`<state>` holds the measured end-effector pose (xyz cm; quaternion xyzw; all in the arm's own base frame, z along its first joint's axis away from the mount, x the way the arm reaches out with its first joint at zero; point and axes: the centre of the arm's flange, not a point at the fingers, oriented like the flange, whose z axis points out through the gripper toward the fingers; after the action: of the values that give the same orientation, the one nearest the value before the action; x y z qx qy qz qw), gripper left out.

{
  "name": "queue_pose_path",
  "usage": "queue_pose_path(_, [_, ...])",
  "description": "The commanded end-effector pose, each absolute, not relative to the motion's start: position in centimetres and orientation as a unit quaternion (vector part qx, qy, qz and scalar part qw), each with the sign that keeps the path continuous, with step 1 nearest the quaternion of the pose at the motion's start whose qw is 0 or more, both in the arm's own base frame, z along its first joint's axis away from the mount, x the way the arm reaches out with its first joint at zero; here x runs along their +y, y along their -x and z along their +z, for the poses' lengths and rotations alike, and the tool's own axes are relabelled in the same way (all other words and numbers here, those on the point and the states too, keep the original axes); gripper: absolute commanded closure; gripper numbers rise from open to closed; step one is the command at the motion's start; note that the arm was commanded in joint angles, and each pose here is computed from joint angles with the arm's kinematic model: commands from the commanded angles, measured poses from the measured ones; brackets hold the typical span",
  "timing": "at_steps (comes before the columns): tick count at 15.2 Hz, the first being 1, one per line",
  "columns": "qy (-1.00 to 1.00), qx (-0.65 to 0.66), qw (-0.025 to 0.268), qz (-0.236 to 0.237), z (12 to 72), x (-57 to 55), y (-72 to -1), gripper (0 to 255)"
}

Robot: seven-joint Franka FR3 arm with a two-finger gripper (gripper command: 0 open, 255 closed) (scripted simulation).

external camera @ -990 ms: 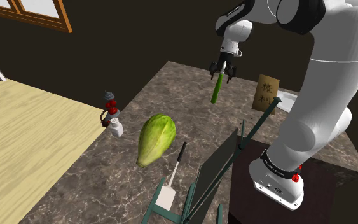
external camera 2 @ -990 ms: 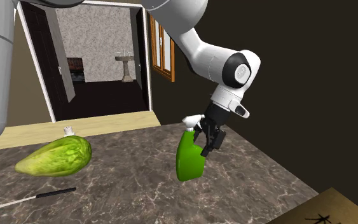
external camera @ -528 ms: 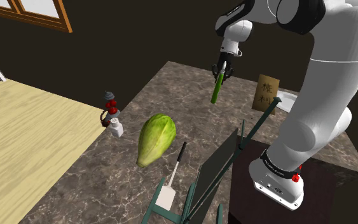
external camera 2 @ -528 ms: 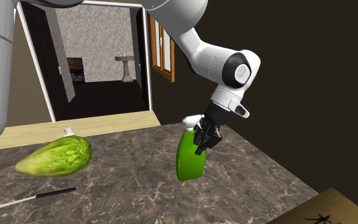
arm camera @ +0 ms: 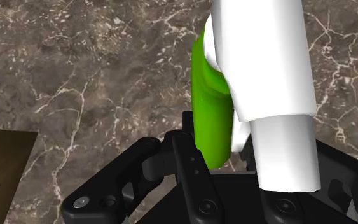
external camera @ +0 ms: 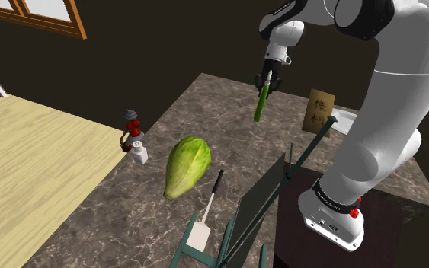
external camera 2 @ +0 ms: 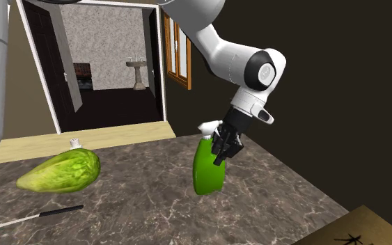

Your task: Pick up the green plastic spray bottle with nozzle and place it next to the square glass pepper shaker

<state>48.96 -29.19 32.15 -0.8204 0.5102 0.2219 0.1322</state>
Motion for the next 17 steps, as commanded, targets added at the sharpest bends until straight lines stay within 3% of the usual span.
queue_pose_path(1, [0.82, 0.51, 0.132, 0.222, 33.2, -29.2, -49.0, 255])
queue_pose_path(17, [0.82, 0.51, 0.132, 0.222, 41.7, -29.2, -49.0, 255])
